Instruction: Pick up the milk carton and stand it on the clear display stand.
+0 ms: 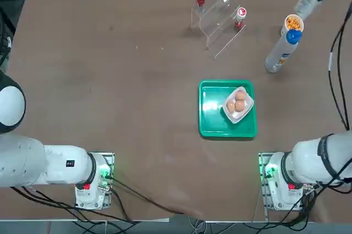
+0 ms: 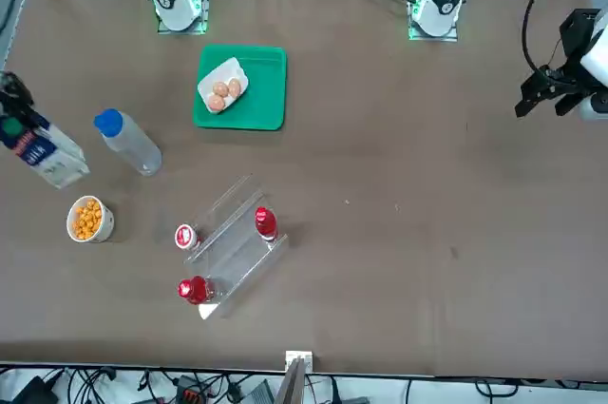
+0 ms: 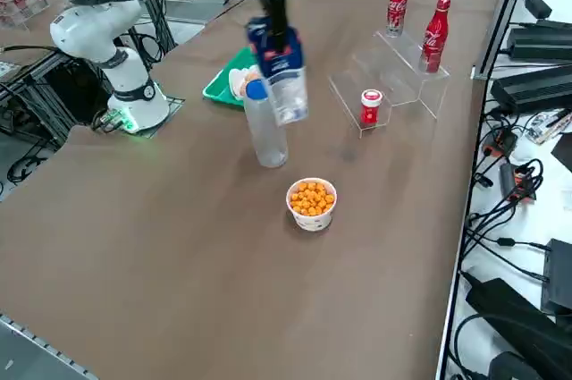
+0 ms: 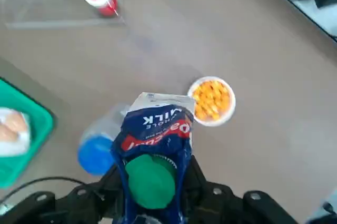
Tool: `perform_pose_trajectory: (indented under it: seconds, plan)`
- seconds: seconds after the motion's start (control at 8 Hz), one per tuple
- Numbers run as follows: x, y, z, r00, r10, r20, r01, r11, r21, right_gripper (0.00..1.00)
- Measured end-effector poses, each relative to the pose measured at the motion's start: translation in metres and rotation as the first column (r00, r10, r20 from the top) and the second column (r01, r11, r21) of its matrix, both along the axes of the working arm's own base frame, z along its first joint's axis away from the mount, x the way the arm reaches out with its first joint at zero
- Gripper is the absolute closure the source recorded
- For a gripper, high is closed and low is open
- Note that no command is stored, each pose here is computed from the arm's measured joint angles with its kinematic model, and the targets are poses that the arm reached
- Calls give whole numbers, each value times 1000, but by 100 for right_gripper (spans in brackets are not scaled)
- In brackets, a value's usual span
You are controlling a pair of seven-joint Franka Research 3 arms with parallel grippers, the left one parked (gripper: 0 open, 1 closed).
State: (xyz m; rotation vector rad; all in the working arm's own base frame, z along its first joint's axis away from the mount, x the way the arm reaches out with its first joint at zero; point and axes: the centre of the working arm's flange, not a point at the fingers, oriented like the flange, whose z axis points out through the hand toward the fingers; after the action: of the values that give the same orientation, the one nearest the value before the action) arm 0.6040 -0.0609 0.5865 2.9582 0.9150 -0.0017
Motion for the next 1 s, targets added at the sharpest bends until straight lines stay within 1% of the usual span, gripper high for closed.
perform_pose_trajectory:
  seconds: [0.25,0.5,0.75,1.0]
  plan:
    - [22,67,-10,1000,-28,-1,28,1000,13,53]
    - [36,129,-29,999,-31,-19,32,998,51,53]
    - [46,162,-41,1000,-9,-15,11,994,109,53]
    - [55,185,-56,1000,11,-6,-10,989,145,53]
